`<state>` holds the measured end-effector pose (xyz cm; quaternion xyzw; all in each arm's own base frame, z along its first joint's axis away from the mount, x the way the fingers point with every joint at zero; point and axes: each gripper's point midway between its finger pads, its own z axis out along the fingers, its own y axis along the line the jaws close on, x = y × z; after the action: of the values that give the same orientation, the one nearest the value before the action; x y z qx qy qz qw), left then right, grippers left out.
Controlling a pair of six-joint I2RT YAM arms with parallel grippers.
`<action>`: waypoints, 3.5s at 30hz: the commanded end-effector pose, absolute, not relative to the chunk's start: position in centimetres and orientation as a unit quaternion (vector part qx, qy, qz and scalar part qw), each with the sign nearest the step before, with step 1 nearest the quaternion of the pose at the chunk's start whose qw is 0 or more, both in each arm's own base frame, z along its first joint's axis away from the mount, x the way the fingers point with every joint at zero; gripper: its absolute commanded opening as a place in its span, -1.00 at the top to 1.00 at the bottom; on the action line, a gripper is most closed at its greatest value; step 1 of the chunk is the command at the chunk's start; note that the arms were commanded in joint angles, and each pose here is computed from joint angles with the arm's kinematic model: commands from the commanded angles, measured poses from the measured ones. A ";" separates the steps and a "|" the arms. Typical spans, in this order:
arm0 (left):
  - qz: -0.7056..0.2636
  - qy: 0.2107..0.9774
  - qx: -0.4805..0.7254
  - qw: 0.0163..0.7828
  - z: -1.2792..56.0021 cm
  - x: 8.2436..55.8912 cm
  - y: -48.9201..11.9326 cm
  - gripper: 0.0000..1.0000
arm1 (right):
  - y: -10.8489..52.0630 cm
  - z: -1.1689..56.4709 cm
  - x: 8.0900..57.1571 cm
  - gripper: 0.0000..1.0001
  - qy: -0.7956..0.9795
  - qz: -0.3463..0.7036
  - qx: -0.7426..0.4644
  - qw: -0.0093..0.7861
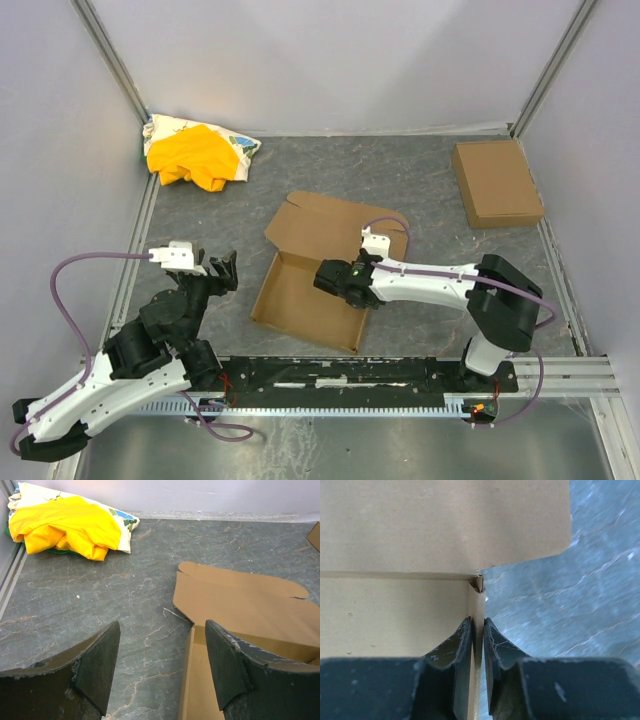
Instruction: Fold the paper box
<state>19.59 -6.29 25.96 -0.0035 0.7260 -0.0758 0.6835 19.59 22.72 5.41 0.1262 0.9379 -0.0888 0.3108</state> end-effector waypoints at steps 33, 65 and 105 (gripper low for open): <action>-0.079 0.720 -0.011 0.690 26.5 19.9 -6.4 -0.52 | 17.3 8.3 21.6 -0.22 0.966 0.039 0.006 0.255; -0.149 0.775 -0.040 0.612 26.8 23.7 -15.9 -0.80 | 16.0 11.1 25.7 -0.23 0.956 -0.035 -0.008 0.292; -0.228 0.899 -0.119 0.355 11.4 40.5 -12.4 -0.34 | 13.0 5.7 39.7 -0.13 0.951 0.217 0.129 0.181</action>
<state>39.33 -11.98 9.56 -0.1519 0.9038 -0.2194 0.3345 38.47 11.83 5.43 0.1377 0.9605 0.1763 0.1657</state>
